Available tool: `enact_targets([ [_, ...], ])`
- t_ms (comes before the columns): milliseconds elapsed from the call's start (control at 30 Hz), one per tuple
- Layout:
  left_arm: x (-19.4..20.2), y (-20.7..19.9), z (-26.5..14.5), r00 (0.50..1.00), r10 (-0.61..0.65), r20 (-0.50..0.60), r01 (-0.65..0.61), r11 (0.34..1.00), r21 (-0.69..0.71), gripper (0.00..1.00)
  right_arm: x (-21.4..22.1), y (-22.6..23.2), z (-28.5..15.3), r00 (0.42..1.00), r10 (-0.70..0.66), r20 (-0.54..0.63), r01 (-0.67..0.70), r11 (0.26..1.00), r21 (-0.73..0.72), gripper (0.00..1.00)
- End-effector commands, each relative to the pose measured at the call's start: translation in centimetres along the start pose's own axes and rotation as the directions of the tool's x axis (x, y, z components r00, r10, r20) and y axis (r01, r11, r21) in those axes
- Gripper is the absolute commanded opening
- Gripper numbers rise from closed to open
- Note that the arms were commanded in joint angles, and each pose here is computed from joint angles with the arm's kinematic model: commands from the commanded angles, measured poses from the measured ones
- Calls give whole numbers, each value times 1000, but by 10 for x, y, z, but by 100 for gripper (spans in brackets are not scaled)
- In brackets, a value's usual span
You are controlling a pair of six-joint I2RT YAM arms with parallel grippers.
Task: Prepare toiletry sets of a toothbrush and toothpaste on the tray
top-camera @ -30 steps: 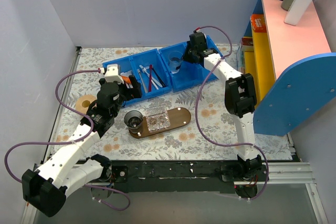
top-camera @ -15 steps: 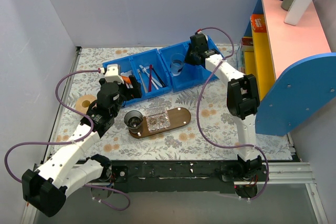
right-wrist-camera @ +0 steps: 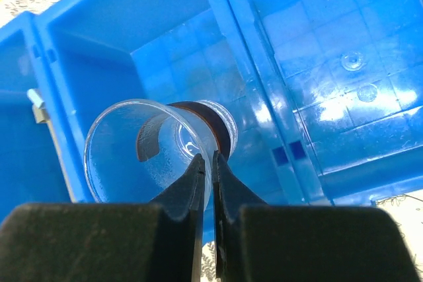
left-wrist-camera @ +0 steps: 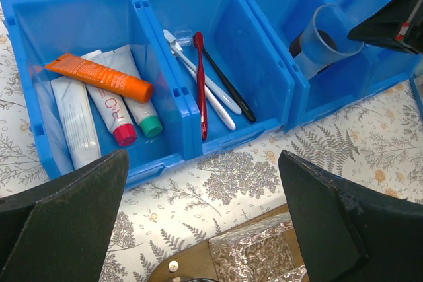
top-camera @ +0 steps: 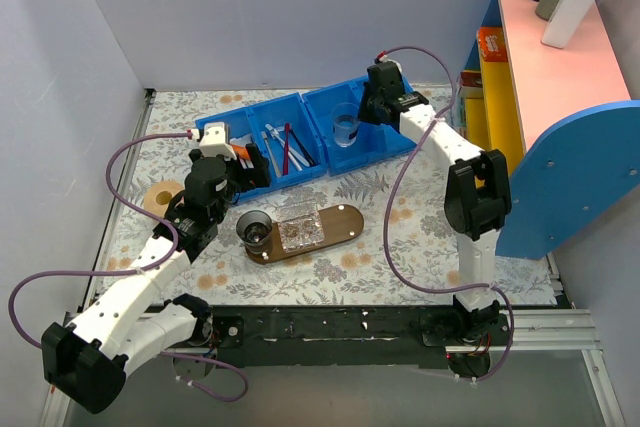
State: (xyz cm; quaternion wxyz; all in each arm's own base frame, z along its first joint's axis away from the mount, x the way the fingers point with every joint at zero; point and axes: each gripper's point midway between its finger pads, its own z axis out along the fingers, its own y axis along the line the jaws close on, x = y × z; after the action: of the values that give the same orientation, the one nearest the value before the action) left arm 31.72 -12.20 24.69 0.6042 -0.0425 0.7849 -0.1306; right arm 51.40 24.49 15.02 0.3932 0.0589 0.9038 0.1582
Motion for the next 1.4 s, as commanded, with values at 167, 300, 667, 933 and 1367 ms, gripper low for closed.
enact_targets([
  [167,-3,-12,1,999,-28,17,26,997,69,98,-62,48,-90,971,-26,236,55,992,-117,1],
  [300,-3,-40,6,990,-134,-46,140,977,160,93,-50,57,-106,964,-34,263,69,989,-127,1],
  [667,-15,-121,26,930,-330,-160,362,897,255,91,-12,69,-141,957,-59,286,100,986,-133,1],
  [933,28,-149,46,921,-278,-274,343,911,229,90,-8,59,-159,947,-44,318,88,988,-126,1],
  [1367,40,-176,54,896,-316,-313,394,890,230,83,4,43,-181,938,-37,344,82,990,-117,1],
])
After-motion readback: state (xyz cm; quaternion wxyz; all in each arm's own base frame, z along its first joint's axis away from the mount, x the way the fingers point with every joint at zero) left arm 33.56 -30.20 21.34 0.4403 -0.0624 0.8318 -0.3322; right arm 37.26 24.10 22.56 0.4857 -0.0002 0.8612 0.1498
